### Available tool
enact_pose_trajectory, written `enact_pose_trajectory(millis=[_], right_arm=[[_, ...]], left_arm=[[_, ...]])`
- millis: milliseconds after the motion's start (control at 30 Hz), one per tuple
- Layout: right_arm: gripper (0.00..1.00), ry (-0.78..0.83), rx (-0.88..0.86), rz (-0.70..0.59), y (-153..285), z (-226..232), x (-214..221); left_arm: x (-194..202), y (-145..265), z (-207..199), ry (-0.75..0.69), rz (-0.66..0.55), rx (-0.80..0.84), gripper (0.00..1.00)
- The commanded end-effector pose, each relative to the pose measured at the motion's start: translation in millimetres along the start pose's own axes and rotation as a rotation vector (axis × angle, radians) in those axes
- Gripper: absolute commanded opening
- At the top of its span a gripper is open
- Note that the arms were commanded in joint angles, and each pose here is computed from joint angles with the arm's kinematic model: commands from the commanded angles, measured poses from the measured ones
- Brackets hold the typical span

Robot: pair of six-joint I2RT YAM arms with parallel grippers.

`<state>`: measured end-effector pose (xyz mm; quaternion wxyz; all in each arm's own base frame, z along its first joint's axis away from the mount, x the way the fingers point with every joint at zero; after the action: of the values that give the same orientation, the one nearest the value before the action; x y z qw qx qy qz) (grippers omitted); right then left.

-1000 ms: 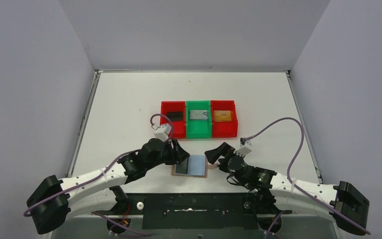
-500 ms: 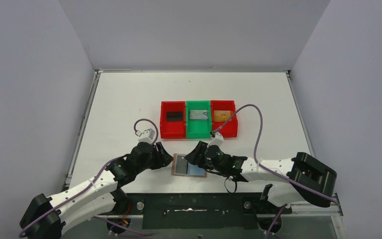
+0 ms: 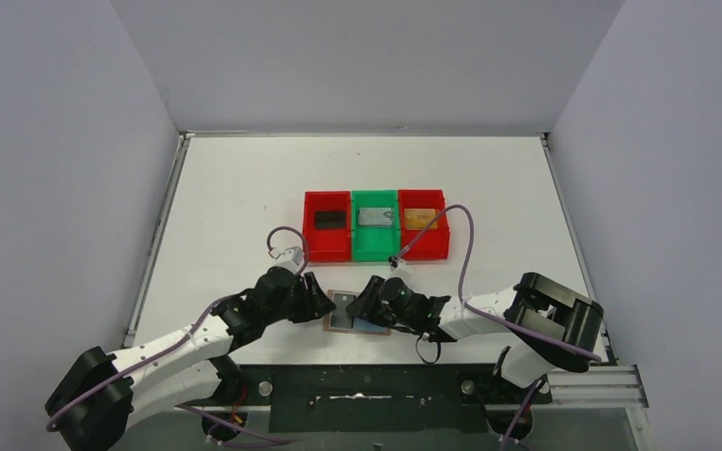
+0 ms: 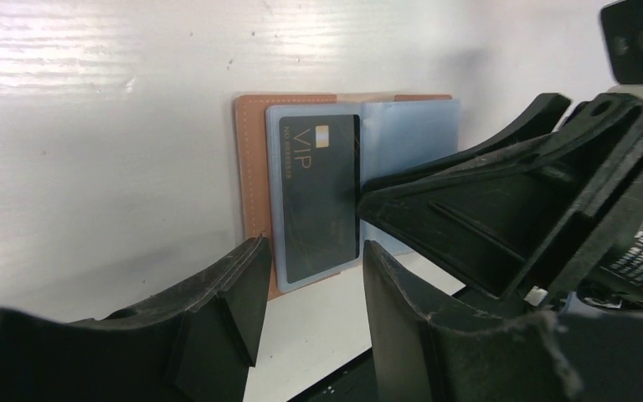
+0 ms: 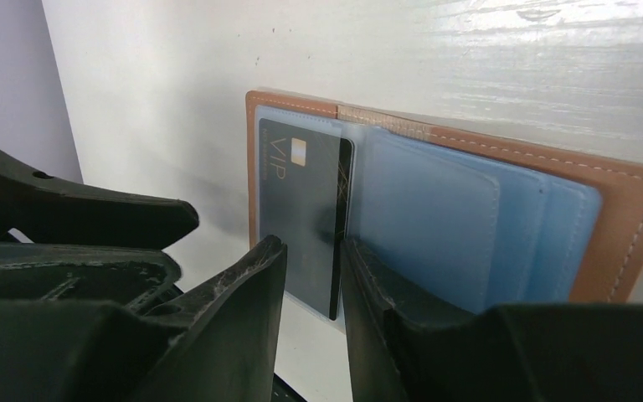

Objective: Take the credit cards out of the card holder

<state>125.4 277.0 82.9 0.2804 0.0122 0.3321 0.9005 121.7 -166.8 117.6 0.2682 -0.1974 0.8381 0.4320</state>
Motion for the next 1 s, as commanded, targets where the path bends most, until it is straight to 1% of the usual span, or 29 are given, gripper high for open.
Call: enact_pose_trajectory(millis=[0, 167, 267, 300, 467, 700, 800, 900, 967], right_arm=[[0.31, -0.040, -0.015, -0.021, 0, 0, -2], [0.31, -0.045, 0.026, -0.046, 1, -7, -5], [0.29, -0.050, 0.030, -0.041, 0, -10, -4], [0.28, -0.051, 0.029, -0.041, -1, -11, -4], [0.25, -0.065, 0.036, -0.047, -1, -17, -4], [0.21, -0.077, 0.007, -0.048, 1, -17, -5], [0.20, -0.065, 0.018, -0.060, 3, -16, -6], [0.21, -0.031, 0.070, -0.095, 5, -16, -10], [0.22, -0.008, 0.098, -0.119, 8, -14, -13]], left_arm=[[-12, -9, -18, -0.042, 0.014, 0.100, 0.43], [-6, -22, -15, -0.070, 0.093, 0.033, 0.38], [-3, -27, -18, -0.082, 0.119, 0.063, 0.34], [-1, -29, -18, -0.083, 0.131, 0.061, 0.32], [6, -33, -16, -0.102, 0.175, 0.020, 0.13], [11, -32, -14, -0.100, 0.177, 0.027, 0.00], [12, -33, -14, -0.102, 0.193, 0.029, 0.00], [13, -34, -14, -0.106, 0.197, 0.025, 0.00], [10, -34, -14, -0.106, 0.191, -0.001, 0.12]])
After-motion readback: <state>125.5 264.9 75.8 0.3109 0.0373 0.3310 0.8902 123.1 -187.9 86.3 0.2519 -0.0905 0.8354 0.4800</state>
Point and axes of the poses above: each gripper's point midway between its finger pads, its own y axis back along the fingers, its own z axis along the line the jaws close on, x = y × z, the point moved 9 cm from there along y, back along the fingers, and after that the axes turned 14 degrees about -y, right-handed, at the moved point
